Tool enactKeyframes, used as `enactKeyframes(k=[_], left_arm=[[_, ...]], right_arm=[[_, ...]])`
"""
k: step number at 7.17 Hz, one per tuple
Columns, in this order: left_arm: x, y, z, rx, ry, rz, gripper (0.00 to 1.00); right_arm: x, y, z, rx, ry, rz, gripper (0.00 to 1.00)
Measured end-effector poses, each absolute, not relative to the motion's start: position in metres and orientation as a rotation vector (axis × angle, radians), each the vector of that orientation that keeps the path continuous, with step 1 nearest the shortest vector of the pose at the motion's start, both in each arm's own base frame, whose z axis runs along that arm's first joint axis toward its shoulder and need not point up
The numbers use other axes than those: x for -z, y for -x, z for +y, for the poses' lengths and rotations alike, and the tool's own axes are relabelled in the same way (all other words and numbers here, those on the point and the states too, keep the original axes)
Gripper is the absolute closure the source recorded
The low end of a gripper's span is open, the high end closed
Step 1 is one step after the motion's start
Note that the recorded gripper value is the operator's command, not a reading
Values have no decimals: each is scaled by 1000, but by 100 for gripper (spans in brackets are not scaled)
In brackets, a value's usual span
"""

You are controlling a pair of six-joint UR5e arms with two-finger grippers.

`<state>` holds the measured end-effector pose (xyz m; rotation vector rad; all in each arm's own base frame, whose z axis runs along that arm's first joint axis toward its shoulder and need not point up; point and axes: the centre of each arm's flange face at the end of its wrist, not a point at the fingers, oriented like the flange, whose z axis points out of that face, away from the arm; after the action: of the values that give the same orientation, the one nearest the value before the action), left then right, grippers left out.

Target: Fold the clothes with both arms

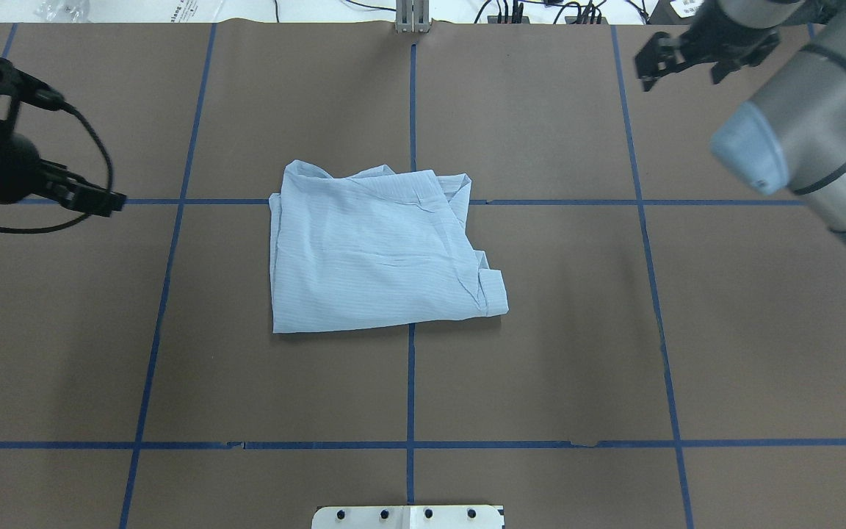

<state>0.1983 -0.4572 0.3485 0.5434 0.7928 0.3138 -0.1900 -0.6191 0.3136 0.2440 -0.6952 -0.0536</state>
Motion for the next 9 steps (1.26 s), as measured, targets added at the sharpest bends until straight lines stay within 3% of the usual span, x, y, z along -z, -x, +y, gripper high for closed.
enactKeyframes(k=[3,6,9], left_arm=[[-434,-41,-459,-373,-552,710,0],[-530,37,-436,-228,-436,687,0],[-566,85,-438,-4,-364,696,0]], right_arm=[[-456,2,-586,185,-218,-738,0],[-586,-55,-481,122,-94,-762,0],[-613,-63,-444,98,-82,-768,0]])
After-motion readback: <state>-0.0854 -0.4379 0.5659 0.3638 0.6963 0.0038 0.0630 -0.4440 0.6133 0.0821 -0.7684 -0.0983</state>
